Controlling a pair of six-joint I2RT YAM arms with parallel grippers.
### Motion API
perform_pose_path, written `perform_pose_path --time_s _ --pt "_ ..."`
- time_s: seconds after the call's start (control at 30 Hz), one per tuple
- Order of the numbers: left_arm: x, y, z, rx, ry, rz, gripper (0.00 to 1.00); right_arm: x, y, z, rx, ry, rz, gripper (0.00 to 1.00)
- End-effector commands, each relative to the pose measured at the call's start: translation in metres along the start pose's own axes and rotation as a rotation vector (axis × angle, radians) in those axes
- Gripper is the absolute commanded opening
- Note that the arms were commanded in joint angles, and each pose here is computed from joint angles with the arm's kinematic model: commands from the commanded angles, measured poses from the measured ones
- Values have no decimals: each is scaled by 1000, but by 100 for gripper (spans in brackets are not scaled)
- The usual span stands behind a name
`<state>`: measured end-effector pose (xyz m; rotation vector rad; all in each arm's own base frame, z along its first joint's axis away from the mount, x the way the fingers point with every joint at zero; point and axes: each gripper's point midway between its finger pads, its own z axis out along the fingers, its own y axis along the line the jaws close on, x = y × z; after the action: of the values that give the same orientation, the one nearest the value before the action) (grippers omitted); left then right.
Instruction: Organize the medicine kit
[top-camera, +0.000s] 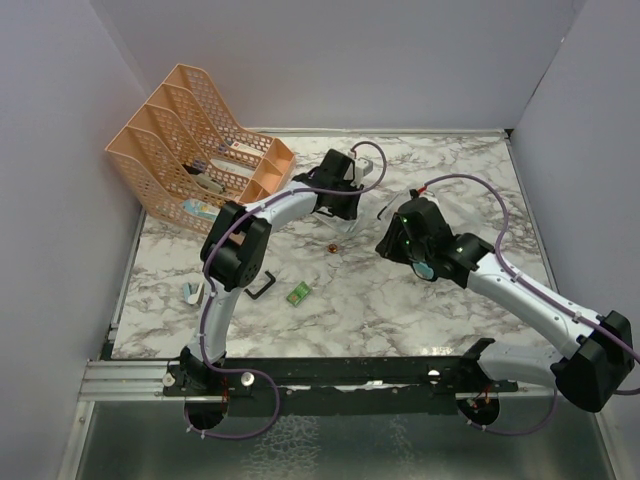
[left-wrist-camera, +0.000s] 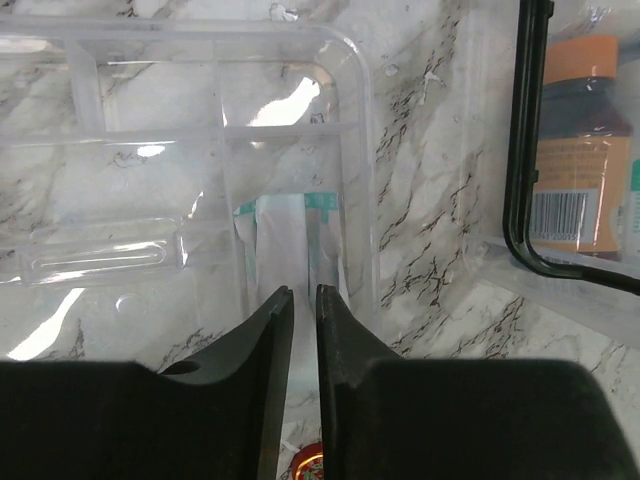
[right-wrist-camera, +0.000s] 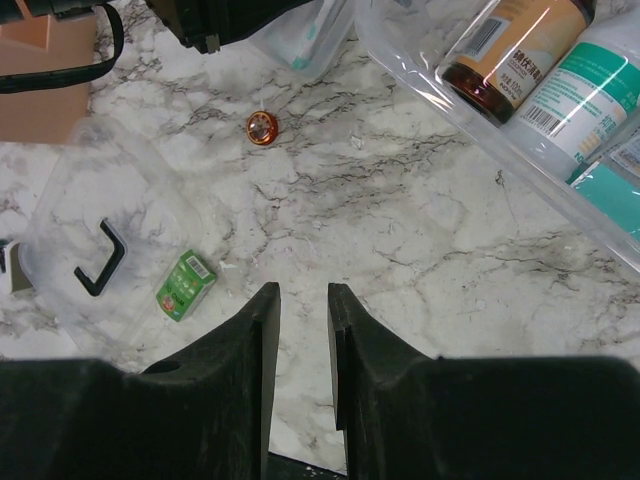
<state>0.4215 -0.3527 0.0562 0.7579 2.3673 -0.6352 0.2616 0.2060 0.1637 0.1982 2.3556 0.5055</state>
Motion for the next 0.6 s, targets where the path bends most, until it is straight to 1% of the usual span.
perform_pose_path --time_s 0.0,0.13,0.3,0.4,0.57 --pt "-25 -14 -12 31 -52 -3 21 -1 -1 1 -5 -20 10 26" --pt "-29 -20 -19 43 -63 -11 24 0 -2 0 -6 -22 11 26" --pt "-17 -28 -10 67 -34 -13 26 3 -4 2 -4 -16 12 26" --pt "-11 -27 -2 56 -22 -13 22 4 -4 3 -4 -14 12 26" --pt "-7 -13 7 -11 -13 -24 9 4 -5 2 -3 -16 11 26"
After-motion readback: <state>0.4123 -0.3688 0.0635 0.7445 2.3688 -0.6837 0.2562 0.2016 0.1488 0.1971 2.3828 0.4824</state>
